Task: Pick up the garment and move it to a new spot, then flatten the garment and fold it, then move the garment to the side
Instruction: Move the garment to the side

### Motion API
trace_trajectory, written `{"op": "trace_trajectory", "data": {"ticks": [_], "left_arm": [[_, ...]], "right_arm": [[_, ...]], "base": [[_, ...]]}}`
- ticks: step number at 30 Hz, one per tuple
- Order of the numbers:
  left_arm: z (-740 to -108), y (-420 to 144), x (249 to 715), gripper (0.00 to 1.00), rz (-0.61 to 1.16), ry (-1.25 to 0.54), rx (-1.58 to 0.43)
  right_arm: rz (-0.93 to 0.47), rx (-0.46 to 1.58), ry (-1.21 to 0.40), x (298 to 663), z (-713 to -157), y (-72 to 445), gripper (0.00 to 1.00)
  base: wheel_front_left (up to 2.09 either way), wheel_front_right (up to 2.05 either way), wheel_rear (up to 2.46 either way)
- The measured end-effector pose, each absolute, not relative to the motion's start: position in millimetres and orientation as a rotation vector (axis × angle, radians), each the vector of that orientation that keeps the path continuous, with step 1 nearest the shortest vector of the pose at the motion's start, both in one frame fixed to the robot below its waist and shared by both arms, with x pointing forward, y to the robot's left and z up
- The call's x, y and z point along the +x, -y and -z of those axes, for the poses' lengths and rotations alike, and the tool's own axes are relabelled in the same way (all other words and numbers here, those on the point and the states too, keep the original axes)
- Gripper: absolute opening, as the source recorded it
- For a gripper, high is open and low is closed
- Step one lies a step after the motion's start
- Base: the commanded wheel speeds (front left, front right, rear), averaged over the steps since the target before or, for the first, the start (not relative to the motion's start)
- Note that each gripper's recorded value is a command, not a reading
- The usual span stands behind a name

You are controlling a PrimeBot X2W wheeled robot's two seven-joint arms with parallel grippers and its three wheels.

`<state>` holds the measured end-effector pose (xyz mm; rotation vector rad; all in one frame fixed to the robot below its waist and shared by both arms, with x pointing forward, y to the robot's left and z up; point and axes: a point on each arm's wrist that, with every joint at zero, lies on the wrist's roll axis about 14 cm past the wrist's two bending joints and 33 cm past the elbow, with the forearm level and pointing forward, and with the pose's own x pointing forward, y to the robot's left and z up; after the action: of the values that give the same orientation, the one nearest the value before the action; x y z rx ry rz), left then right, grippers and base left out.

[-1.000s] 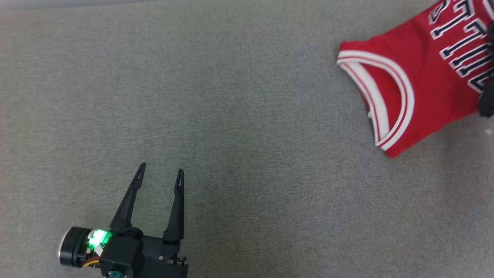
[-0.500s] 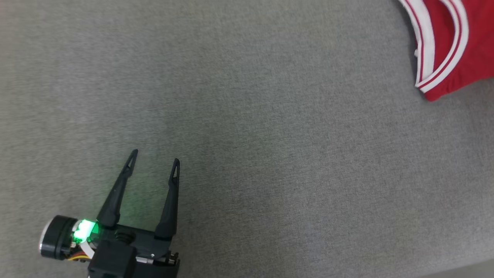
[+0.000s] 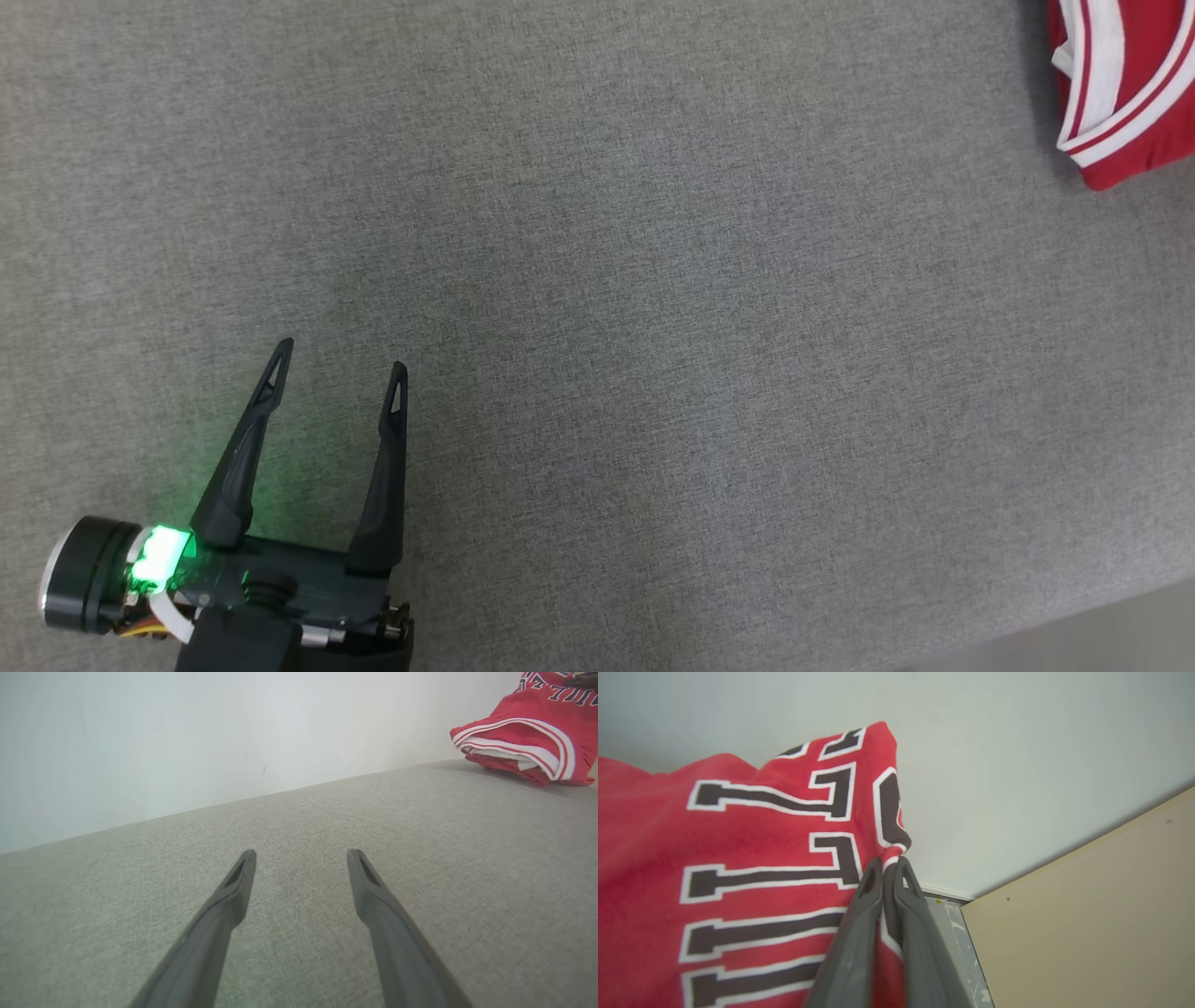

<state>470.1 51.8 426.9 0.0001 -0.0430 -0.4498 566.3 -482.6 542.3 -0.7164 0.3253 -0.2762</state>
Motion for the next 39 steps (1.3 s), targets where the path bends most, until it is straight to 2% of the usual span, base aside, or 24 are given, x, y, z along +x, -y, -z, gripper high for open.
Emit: {"op": "trace_trajectory", "data": {"ticks": [8,18,19,20,21,22,31,39], "left_arm": [[-428,-52,471,1.00,0.445,0.055,-0.001],[-428,-50,472,1.00,0.442,0.055,-0.008],[-429,-50,472,1.00,0.443,0.056,-0.010],[-429,-50,472,1.00,0.442,0.055,-0.013],[-430,-50,472,1.00,0.442,0.055,-0.013],[-430,-50,472,1.00,0.441,0.056,-0.012],[-441,-54,471,1.00,0.410,0.068,-0.019],[-451,-67,454,1.00,0.348,0.035,-0.044]], "right_arm": [[0.241,-0.739,-0.282,580,-549,469,0.00],[0.278,-0.758,-0.316,567,-548,481,0.00],[0.279,-0.757,-0.315,567,-549,481,0.06],[0.280,-0.760,-0.315,566,-549,482,0.40],[0.282,-0.761,-0.317,566,-549,482,0.96],[0.283,-0.767,-0.327,564,-547,484,1.00],[0.265,-0.804,-0.326,553,-554,480,1.00],[0.246,-0.695,-0.116,549,-604,449,1.00]], "base": [[0.00,0.00,0.00],[0.00,0.00,0.00],[0.00,0.00,0.00],[0.00,0.00,0.00],[0.00,0.00,0.00],[0.00,0.00,0.00],[0.00,0.00,0.00],[0.00,0.00,0.00]]}}
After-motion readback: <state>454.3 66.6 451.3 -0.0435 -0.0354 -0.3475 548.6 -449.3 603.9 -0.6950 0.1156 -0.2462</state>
